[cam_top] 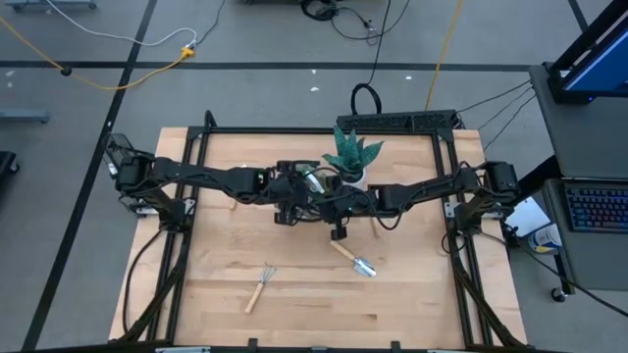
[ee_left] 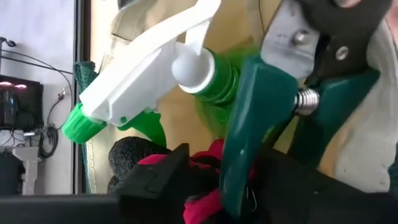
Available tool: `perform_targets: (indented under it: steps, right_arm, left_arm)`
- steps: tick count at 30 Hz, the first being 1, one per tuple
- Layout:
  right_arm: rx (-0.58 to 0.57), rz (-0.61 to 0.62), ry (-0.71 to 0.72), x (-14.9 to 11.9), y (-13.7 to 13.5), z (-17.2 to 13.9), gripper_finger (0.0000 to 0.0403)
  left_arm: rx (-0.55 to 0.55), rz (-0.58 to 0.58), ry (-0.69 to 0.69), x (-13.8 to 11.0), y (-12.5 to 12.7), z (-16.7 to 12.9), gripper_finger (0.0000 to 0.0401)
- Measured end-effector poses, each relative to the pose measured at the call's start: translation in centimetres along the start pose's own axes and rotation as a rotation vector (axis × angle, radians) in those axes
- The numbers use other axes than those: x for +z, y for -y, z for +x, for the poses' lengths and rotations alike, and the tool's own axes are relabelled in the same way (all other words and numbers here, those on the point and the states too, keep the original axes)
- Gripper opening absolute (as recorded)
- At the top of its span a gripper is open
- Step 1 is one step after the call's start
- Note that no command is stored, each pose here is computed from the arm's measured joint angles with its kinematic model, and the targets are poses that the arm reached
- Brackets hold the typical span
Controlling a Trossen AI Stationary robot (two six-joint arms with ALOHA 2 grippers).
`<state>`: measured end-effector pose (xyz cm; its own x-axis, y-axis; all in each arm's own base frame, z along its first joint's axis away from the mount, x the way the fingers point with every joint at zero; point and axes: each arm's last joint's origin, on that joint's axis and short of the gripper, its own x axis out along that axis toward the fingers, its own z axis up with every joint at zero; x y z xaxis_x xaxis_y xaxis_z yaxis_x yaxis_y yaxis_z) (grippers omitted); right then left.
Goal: Pick & Place Garden tools in Gardening bag
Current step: Put the green shear scissor into the white gardening bag
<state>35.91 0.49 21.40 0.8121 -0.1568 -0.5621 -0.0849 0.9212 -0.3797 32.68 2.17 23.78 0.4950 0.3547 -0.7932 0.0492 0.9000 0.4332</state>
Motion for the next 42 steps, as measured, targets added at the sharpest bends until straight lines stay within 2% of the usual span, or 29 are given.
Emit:
perform_targets:
  steps: [4,9,17,21,27,32,37,42]
  right_arm:
    - [0.000,0.000,0.000,0.0,0.0,0.0,0.0000]
    - [0.002,-0.010,0.001,0.0,0.0,0.0,0.0000]
    - [0.002,-0.011,0.001,0.0,0.0,0.0,0.0000]
    - [0.004,-0.012,-0.005,-0.1,0.0,0.0,0.0000]
    - [0.005,-0.014,-0.026,-0.3,-0.1,0.0,0.0000]
    - [0.002,-0.012,-0.023,-0.2,0.0,0.0,0.0000]
    - [0.004,-0.011,-0.015,-0.2,0.0,0.0,0.0000]
    - [0.009,-0.005,-0.016,-0.2,-0.1,0.0,0.0000]
  left_arm:
    - [-0.025,0.015,0.048,0.2,-0.2,-1.2,0.0211]
    - [-0.187,0.017,0.162,0.7,-0.1,-1.7,0.0201]
    - [-0.220,-0.005,0.205,0.6,-1.5,-1.2,0.0144]
    - [-0.281,-0.018,0.225,0.4,-1.9,-1.1,0.0105]
    - [-0.289,-0.055,0.218,0.2,-2.4,-1.0,0.0045]
    - [-0.293,-0.103,0.210,0.1,-2.5,-1.2,0.0042]
    - [-0.306,-0.131,0.186,-0.1,-2.4,-1.7,0.0057]
    - [-0.312,-0.129,0.170,-0.2,-2.0,-1.7,0.0043]
